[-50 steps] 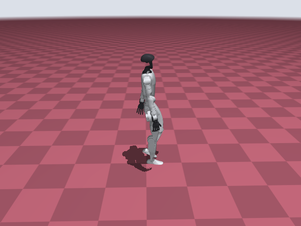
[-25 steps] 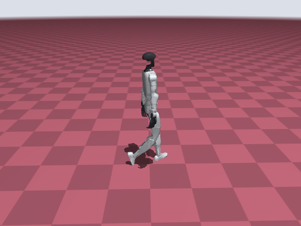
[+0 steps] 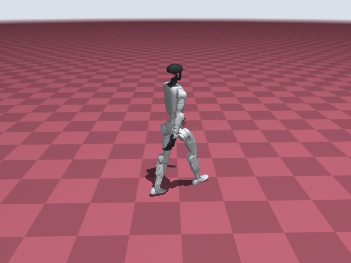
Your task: Walk run
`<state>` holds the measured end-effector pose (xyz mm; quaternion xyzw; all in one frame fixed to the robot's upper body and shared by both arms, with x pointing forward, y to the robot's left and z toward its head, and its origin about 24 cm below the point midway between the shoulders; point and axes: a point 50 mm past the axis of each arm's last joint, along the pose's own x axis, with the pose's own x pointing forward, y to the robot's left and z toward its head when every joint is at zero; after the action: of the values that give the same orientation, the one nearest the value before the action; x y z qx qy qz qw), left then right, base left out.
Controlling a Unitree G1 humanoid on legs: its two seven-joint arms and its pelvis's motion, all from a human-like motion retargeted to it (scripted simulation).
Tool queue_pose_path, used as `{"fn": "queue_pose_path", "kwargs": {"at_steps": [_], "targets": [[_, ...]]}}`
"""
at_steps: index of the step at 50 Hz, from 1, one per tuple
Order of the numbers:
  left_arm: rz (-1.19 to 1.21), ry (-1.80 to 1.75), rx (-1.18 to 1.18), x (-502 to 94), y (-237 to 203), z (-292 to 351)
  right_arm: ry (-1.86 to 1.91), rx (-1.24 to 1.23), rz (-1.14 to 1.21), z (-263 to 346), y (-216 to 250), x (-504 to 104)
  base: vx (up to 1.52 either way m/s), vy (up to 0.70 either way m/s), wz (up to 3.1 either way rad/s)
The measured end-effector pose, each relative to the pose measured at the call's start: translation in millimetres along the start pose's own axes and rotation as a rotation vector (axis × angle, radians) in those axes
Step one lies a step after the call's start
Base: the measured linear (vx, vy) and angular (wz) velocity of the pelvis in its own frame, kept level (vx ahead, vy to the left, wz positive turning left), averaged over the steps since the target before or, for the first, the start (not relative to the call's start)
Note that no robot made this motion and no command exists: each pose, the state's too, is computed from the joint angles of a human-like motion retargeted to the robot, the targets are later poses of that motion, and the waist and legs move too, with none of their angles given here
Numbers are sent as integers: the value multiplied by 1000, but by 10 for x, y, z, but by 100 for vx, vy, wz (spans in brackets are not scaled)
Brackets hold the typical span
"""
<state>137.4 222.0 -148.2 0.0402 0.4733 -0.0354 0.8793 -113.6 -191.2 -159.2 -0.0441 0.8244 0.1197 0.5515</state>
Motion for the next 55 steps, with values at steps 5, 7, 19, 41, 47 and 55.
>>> {"fn": "queue_pose_path", "kwargs": {"at_steps": [5, 7, 19, 41, 47, 55], "targets": [[-92, 408, -39, -370, -438, -1080, -49, 59, -14, 163, -138, -48, 112, -33, 63], [-121, 529, -81, -571, -556, -1394, -98, 54, -23, 346, -236, -99, 78, -21, 55], [-149, 812, -310, -1346, -866, -2191, -564, -103, -391, 1635, -1181, -914, 70, -10, 24], [30, 415, -432, -505, -561, -1300, -308, -267, -166, 871, -549, -288, 88, 11, 60], [-53, -21, -118, 18, -300, -75, -66, -265, -42, 191, -65, -20, 64, 15, 270], [-126, -304, 154, 137, -192, 975, 32, -185, 184, -71, 343, 47, 81, -11, 220]]}}
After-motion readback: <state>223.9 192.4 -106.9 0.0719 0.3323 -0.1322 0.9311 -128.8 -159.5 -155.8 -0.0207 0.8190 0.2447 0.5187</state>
